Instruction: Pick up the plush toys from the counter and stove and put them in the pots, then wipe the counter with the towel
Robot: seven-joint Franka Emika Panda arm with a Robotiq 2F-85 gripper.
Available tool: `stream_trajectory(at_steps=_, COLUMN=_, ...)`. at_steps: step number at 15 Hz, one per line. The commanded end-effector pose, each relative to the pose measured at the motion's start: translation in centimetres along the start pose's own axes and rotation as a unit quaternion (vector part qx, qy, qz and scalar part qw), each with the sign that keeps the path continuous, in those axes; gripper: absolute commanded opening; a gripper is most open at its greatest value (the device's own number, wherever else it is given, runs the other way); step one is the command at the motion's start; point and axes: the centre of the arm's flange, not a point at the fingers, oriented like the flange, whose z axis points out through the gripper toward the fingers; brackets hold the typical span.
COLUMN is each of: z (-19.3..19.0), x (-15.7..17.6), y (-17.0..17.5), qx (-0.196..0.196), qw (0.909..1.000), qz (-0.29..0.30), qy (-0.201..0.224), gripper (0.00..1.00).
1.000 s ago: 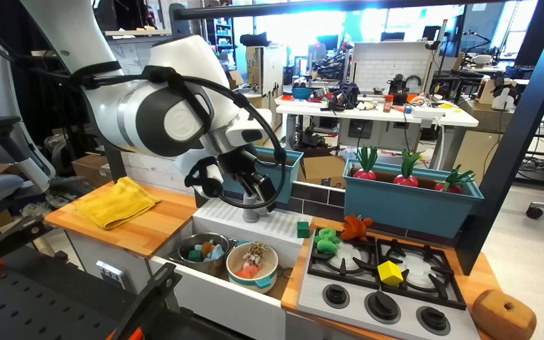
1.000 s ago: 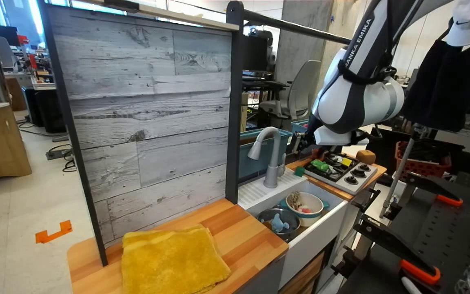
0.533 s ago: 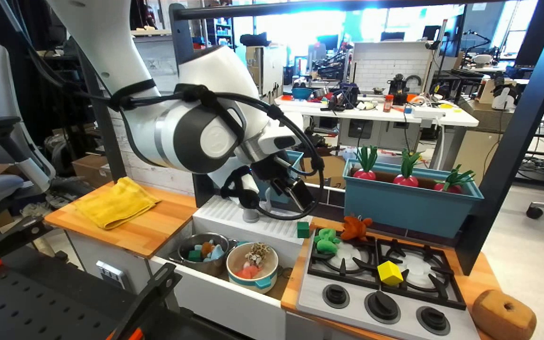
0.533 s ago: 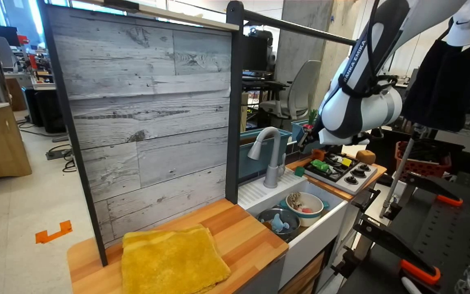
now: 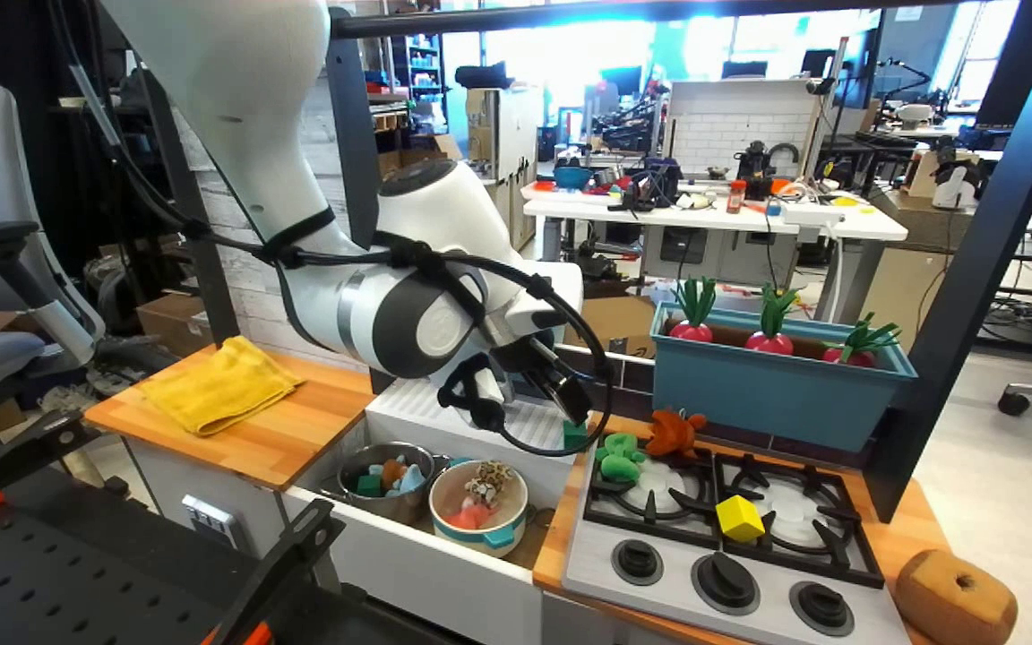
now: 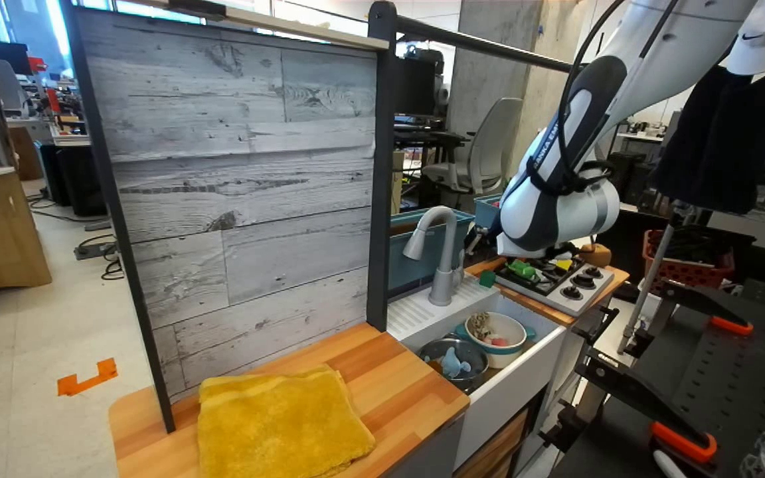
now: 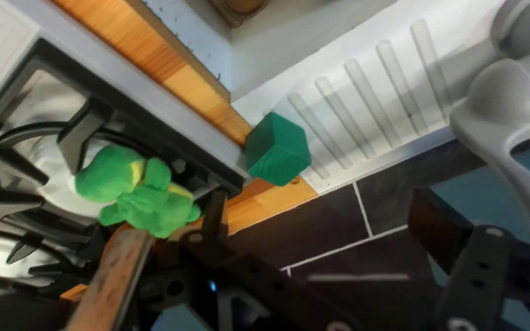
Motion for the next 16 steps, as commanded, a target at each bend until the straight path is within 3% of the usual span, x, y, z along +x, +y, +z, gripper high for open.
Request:
stream_trajectory(at_steps=1, z=3.3, x=0.1, y=-1.6, qx=0.026, qw=0.9995, qz=0.015, qy=0.011, gripper=1.00)
stream_trajectory(at_steps=12, z=4.3, x=0.0, y=0.2, qx=0.014, qw=0.9992, qz=0.035, qy=0.009, gripper=0.99)
stream_trajectory(at_steps=16, z=1.8, x=0.2, y=0.5, qx=0.060, qw=0.9961, qz=0.064, qy=0.004, gripper=0.99)
